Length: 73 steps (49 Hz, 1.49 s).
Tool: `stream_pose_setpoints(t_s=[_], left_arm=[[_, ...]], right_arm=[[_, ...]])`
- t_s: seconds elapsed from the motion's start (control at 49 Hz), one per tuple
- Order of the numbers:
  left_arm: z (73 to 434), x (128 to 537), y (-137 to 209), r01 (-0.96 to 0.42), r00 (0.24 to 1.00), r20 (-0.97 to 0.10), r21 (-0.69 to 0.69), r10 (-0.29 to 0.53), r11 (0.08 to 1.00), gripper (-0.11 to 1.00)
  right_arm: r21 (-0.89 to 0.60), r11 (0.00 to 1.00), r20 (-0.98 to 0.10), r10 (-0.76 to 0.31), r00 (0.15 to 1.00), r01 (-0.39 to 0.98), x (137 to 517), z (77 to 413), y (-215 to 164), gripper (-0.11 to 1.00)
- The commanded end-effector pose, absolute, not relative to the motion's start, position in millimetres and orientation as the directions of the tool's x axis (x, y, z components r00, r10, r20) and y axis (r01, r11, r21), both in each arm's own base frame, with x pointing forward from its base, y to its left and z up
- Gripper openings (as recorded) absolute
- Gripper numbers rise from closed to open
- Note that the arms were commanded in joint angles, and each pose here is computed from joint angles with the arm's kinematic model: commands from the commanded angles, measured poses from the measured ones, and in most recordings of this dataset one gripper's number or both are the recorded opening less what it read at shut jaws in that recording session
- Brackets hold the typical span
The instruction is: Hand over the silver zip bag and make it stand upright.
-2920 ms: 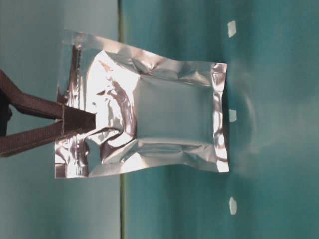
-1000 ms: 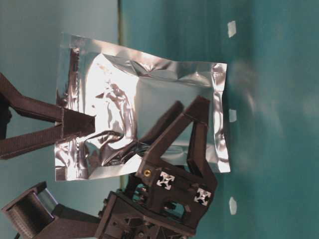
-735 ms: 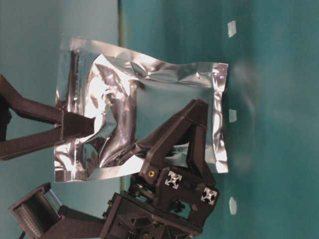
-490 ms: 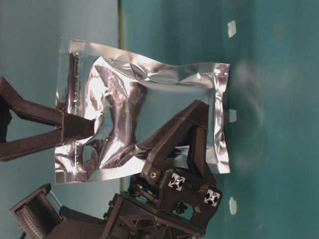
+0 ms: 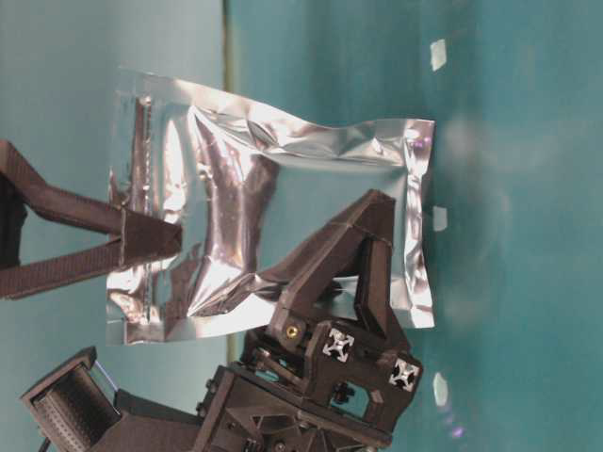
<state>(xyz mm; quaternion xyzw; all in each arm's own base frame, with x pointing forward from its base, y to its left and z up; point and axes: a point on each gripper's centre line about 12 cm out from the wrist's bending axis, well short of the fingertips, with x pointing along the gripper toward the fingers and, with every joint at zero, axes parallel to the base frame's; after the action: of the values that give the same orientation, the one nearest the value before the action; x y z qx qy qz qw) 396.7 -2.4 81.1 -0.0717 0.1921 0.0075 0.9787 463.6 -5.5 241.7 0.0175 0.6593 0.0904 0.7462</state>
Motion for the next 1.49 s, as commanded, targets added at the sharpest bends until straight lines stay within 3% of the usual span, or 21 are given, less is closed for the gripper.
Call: stream_pose_setpoints(t_s=[0.0, 0.143, 0.225, 0.531, 0.796, 1.123, 1.47], left_arm=[[82, 397, -4, -0.037, 0.927, -0.374, -0.138, -0.018, 0.990, 0.25], [82, 397, -4, -0.035, 0.927, -0.374, -0.138, -0.019, 0.990, 0.22], [82, 397, -5, -0.034, 0.927, -0.374, -0.138, -0.021, 0.990, 0.22], [80, 396, -6, -0.032, 0.919, -0.394, -0.132, -0.023, 0.991, 0.22], [80, 396, -9, -0.026, 0.919, -0.394, -0.132, -0.029, 0.991, 0.22], [80, 396, -9, -0.025, 0.918, -0.395, -0.131, -0.029, 0.991, 0.22], [80, 396, -9, -0.019, 0.918, -0.395, -0.117, -0.029, 0.993, 0.22]], right_arm=[[0.147, 0.984, -0.978, 0.161, 0.136, -0.103, 460, 255, -3, 0.46], [0.132, 0.983, -0.975, 0.152, 0.164, -0.126, 458, 265, 0, 0.87], [0.115, 0.986, -0.975, 0.135, 0.175, -0.122, 456, 271, -1, 0.98], [0.007, 0.997, -0.981, 0.022, 0.193, -0.077, 426, 298, -11, 0.98], [0.014, 1.000, -0.973, 0.017, 0.232, -0.013, 380, 311, -6, 0.98], [0.053, 0.998, -0.896, 0.031, 0.444, 0.037, 346, 314, 10, 0.98], [0.086, 0.996, -0.722, 0.037, 0.691, 0.036, 320, 311, 13, 0.98]])
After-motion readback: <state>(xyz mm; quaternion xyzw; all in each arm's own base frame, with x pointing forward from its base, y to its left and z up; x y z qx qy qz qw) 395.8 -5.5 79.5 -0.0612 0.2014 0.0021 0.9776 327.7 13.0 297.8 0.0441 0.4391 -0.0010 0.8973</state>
